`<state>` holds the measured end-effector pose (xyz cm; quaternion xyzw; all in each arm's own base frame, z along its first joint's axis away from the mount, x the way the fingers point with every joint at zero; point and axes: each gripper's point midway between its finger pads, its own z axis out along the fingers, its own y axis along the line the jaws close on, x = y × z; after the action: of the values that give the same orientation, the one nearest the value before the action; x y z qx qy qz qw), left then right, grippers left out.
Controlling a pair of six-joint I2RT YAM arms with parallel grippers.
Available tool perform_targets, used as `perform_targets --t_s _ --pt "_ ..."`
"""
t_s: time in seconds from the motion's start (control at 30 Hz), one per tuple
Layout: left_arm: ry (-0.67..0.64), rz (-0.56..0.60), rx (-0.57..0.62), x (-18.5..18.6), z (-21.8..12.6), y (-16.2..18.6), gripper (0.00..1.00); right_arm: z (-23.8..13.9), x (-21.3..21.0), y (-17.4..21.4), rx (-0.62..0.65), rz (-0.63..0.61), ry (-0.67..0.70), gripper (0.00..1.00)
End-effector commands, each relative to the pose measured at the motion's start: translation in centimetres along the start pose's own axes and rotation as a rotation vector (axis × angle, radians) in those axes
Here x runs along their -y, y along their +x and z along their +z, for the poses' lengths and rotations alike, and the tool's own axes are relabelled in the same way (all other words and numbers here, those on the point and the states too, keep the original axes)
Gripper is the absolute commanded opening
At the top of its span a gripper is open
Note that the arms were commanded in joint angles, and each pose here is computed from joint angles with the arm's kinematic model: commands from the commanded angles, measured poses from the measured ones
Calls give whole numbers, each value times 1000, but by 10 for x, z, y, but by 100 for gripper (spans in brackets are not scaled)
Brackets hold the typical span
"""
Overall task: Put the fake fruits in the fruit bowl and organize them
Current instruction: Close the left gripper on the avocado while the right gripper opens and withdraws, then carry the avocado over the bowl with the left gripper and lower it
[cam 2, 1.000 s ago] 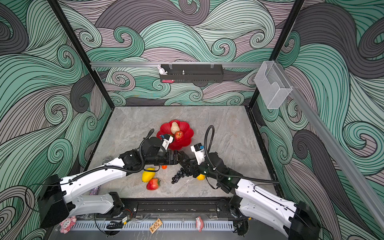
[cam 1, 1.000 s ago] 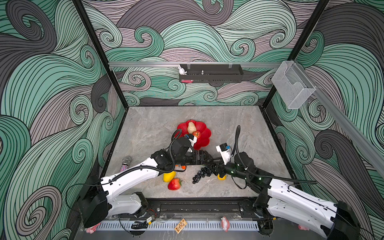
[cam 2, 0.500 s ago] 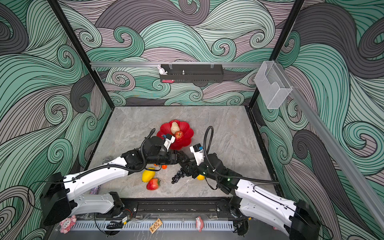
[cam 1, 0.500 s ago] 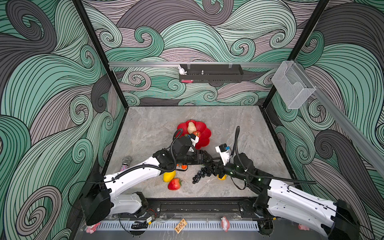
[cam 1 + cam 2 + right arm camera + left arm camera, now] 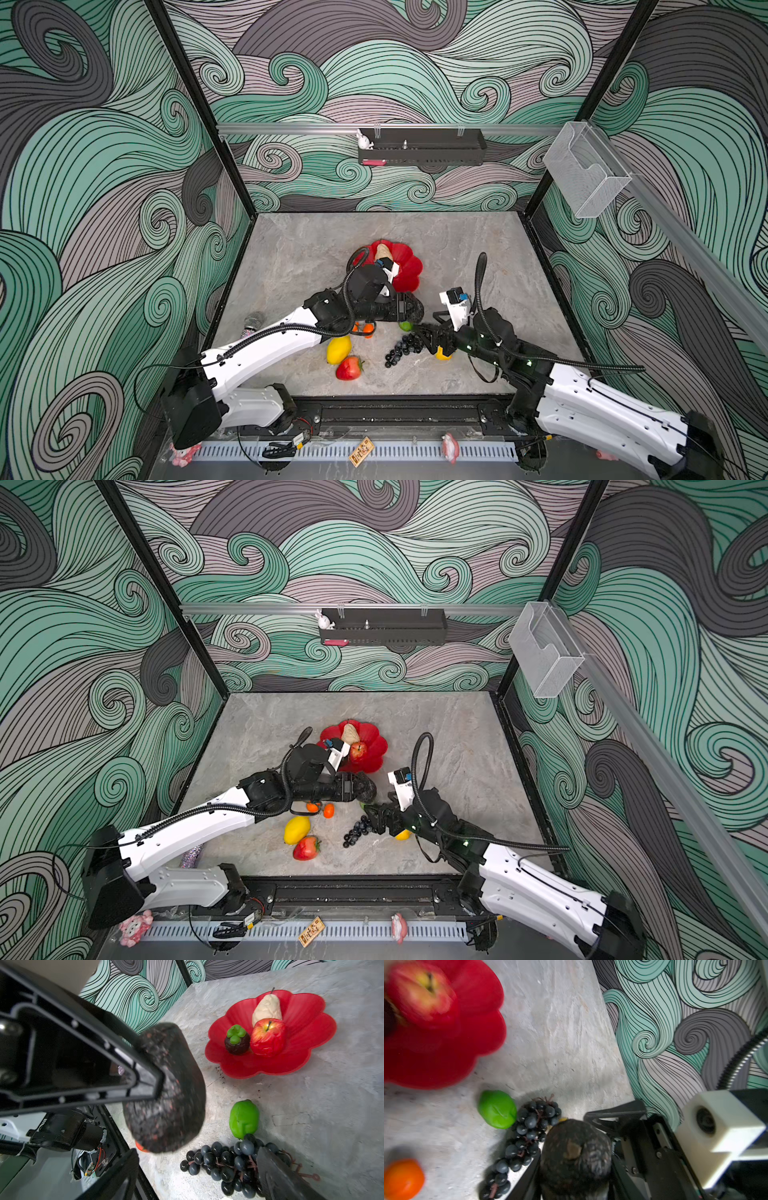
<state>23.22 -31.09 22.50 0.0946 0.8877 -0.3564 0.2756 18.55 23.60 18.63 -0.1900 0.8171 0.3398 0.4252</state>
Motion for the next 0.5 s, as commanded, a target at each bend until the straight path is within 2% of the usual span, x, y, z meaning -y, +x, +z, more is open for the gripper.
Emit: perform_targets --t_s 0.0,0.1,0.23,0.47 --pt "-257 173 103 -32 -24 -34 47 -17 17 1 -21 -11 104 93" --pt "-416 234 131 -52 -30 -63 47 -28 21 8 -33 7 116 93" --pt "-572 259 143 -81 -23 -97 47 -38 26 18 -47 39 126 93" --pt "-766 211 120 -136 1 -141 47 -47 38 28 -52 99 177 94"
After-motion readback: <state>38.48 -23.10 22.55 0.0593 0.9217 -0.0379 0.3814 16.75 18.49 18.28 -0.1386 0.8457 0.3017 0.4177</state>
